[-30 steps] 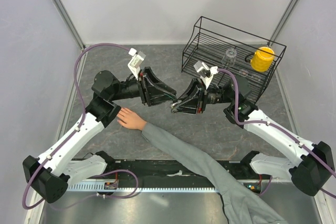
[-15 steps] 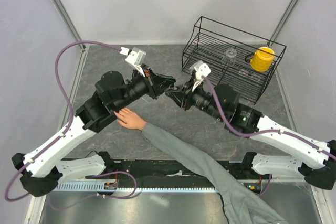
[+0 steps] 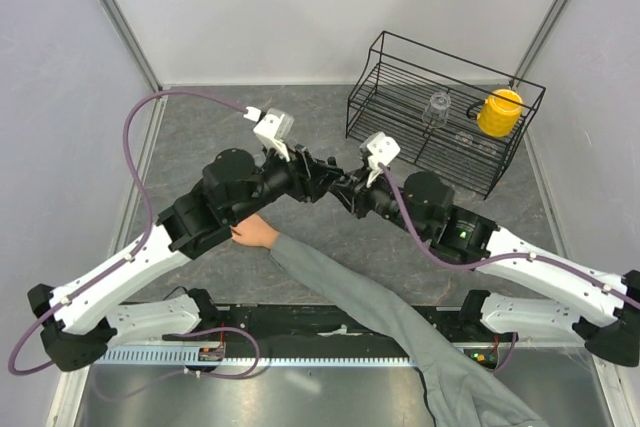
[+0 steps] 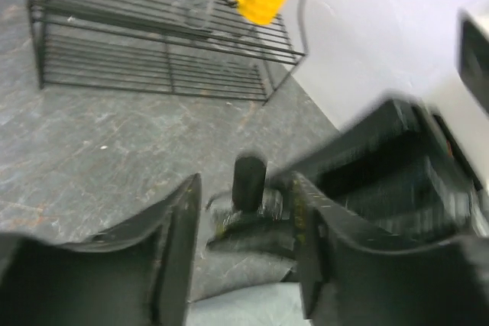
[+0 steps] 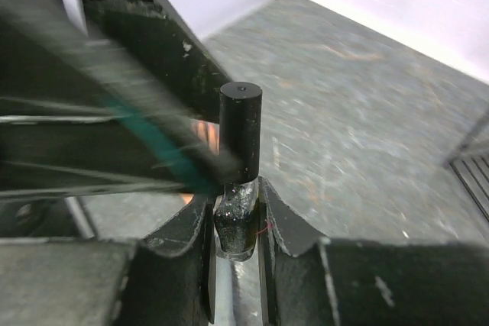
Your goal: Paint the nails
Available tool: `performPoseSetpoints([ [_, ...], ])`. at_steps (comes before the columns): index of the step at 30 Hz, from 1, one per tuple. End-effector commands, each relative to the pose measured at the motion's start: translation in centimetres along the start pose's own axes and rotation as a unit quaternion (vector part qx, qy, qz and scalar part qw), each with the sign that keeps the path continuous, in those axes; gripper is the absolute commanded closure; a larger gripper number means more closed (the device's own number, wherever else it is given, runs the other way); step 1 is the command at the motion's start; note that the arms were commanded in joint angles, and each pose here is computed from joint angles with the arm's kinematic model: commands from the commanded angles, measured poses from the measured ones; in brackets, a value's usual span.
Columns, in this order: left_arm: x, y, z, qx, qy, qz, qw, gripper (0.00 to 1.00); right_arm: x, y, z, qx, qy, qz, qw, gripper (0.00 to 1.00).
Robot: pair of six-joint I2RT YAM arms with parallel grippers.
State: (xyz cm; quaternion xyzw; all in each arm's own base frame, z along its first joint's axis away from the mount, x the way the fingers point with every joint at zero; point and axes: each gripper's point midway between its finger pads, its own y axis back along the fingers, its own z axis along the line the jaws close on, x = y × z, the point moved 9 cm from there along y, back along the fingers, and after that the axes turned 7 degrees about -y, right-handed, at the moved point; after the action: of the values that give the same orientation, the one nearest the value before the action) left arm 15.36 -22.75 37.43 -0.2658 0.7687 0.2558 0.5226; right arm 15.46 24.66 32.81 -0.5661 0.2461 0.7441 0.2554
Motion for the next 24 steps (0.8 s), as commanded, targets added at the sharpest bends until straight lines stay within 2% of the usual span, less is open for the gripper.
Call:
performPoseSetpoints([
  [1, -2.5, 2.8, -0.5, 0.094, 0.015, -0.077, 0.993, 0.29, -2.6, 1.4, 0.5, -0.160, -0.007, -0.042, 0.986, 1.00],
  [2, -2.5, 3.2, -0.7, 0.130, 0.012, -0.071, 0.989, 0.25, -2.6, 1.5, 0.3, -0.177, -0.013, -0.036, 0.983, 1.00],
  [3, -2.8, 3.3, 0.0, 0.133, 0.022, -0.074, 0.988, 0.21, -2.5, 1.6, 0.1, -0.191, -0.016, -0.029, 0.981, 1.00],
  [4, -2.7, 3.9, -0.3, 0.185, 0.022, -0.071, 0.980, 0.09, -2.5, 1.9, -0.3, -0.218, -0.015, -0.020, 0.976, 1.00],
  [5, -3.0, 4.1, -0.2, 0.209, 0.026, -0.076, 0.975, 0.03, -2.5, 2.1, -0.5, -0.230, -0.024, -0.014, 0.973, 1.00],
  [6, -3.2, 4.4, 0.5, 0.216, 0.045, -0.079, 0.972, 0.01, -2.6, 2.2, -0.7, -0.244, -0.029, -0.013, 0.969, 1.00],
  [7, -3.1, 4.8, 0.2, 0.267, 0.037, -0.081, 0.960, 0.00, -2.8, 2.3, -1.3, -0.256, -0.034, -0.014, 0.966, 1.00],
  [11, -2.8, 4.6, 0.4, 0.341, 0.054, -0.060, 0.937, 0.02, -3.0, 3.5, -0.5, -0.387, -0.075, 0.011, 0.919, 1.00],
  [14, -2.6, 4.3, 0.4, 0.357, 0.061, -0.046, 0.931, 0.07, -3.3, 3.5, -0.1, -0.425, -0.097, 0.011, 0.900, 1.00],
  [24, -2.7, 3.6, 0.3, 0.379, 0.068, -0.024, 0.923, 0.25, -3.3, 2.7, -0.3, -0.421, -0.112, 0.015, 0.900, 1.00],
])
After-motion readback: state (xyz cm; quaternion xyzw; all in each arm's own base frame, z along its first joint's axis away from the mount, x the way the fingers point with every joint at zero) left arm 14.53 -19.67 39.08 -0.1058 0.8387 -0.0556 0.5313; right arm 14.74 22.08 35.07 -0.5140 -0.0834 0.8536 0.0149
